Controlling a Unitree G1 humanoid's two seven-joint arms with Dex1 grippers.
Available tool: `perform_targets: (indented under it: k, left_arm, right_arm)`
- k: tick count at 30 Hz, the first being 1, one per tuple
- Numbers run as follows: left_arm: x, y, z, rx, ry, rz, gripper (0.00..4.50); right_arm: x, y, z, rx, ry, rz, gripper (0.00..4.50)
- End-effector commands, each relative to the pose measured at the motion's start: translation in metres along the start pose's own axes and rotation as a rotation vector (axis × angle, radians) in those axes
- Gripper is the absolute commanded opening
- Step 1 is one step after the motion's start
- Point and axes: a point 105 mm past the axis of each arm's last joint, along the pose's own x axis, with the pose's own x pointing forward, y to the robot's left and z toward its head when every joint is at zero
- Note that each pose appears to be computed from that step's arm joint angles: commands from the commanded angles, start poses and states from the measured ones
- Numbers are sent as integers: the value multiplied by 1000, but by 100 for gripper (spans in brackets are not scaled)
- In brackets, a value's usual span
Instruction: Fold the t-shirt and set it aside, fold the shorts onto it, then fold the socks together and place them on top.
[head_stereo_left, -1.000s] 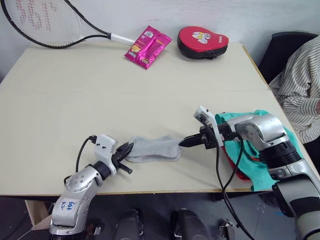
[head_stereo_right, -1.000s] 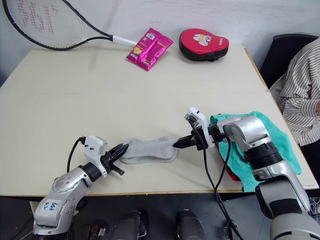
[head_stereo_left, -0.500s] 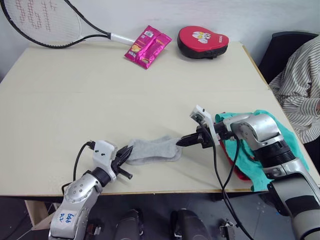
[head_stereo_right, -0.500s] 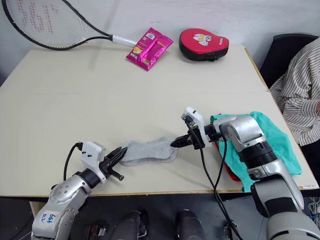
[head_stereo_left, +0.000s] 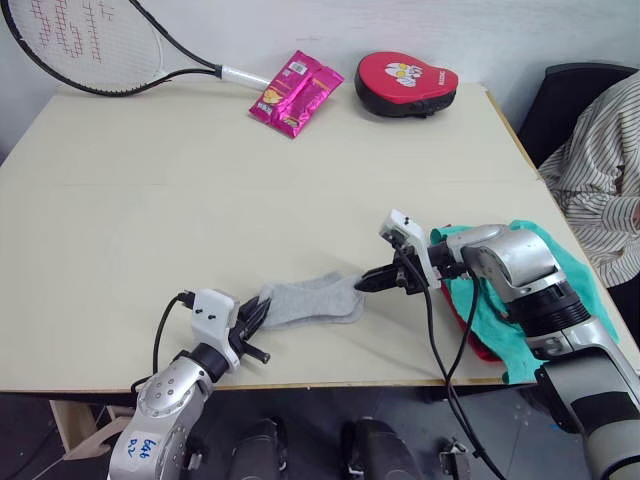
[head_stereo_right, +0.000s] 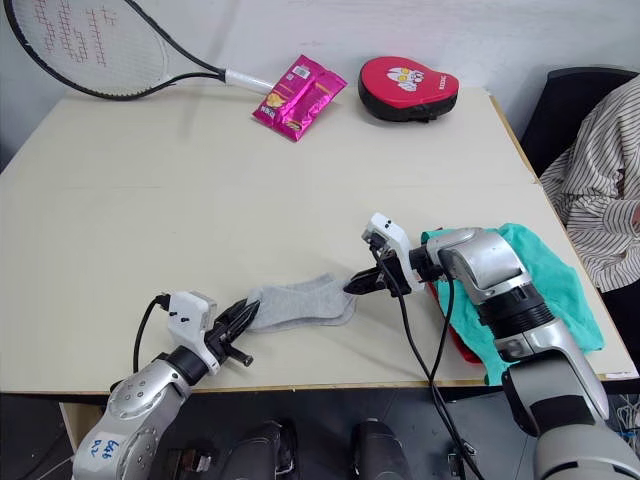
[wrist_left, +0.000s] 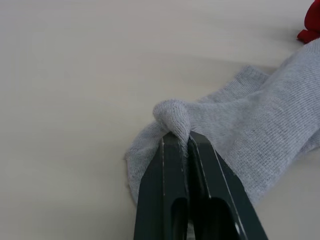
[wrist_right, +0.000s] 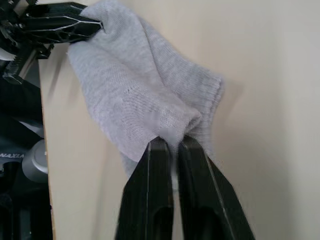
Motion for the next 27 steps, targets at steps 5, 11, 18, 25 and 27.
perform_targets:
  k: [5, 11, 18, 25, 27]
  left_arm:
    - [-25, 18, 20, 13, -71, -14, 193]
    - [-47, 47, 53, 53, -155, -67, 174]
    - [-24, 15, 63, 198, -79, -401, 0]
    - [6, 2, 20, 259, 79, -487, 0]
    - [9, 4, 7, 266, 114, -471, 0]
  right_arm:
    - [-29, 4, 12, -66, -112, 1, 295]
    - [-52, 19, 43, -241, -375, 50, 373]
    - [-1, 60, 53, -426, -516, 117, 146]
    - [58, 61, 0, -562, -427, 22, 1]
    - [63, 52, -13, -546, -406, -22, 1]
